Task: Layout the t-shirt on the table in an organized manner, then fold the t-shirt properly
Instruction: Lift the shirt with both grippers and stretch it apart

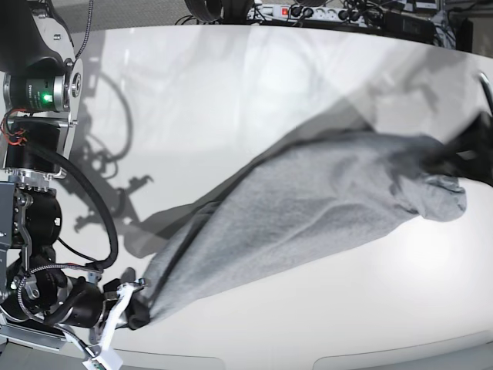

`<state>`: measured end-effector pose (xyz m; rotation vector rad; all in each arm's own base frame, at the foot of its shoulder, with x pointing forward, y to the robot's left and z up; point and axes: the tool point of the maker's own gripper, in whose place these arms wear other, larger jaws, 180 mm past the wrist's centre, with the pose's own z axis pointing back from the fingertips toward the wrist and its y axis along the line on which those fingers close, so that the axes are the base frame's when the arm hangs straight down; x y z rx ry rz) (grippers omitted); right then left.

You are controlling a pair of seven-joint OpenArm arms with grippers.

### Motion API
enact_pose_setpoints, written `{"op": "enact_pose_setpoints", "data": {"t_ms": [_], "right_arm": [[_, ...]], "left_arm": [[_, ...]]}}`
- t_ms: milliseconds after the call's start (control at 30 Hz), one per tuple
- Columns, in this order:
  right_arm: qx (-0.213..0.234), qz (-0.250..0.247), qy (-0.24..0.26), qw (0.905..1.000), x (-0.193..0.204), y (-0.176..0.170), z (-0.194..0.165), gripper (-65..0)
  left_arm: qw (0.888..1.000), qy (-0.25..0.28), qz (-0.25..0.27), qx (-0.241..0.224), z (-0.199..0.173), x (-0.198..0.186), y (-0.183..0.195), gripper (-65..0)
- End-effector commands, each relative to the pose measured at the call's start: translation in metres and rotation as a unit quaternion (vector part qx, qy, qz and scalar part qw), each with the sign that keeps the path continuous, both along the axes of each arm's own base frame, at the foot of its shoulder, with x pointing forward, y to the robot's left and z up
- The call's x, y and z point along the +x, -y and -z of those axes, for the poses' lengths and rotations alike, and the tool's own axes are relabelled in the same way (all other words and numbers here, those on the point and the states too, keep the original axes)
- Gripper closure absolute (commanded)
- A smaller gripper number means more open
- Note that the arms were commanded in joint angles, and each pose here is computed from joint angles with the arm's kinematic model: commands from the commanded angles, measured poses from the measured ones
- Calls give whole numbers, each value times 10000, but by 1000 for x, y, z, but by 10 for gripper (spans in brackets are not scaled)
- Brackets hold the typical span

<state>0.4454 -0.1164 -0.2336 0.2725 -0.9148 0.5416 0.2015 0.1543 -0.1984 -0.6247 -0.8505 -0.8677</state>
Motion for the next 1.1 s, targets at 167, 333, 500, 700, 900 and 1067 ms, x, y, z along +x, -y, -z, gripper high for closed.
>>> {"op": "enact_pose_setpoints", "data": {"t_ms": [167,333,500,700,900,1067], "right_arm": [[-177,399,405,9982,17,17,-24,0],[-472,1018,492,9925,25,39,-23,0],[-939,2114,491,9716,31,81,-22,0],[-1019,2458,603,9621,33,94,-26,-51],[-847,2603,737,9590,36,95,-31,-390],[-834,2504,744,9617,36,92,-31,-390]], "left_arm": [[9890,-386,588,-1299,5,-31,70,0],[9794,-478,579,-1873,12,-37,105,0],[9670,-712,776,-2322,13,-51,134,0],[9554,-923,1036,-2608,10,-65,154,-26],[9554,-919,1033,-2609,10,-65,153,-414],[9626,-677,789,-2503,7,-51,140,-414]]}}
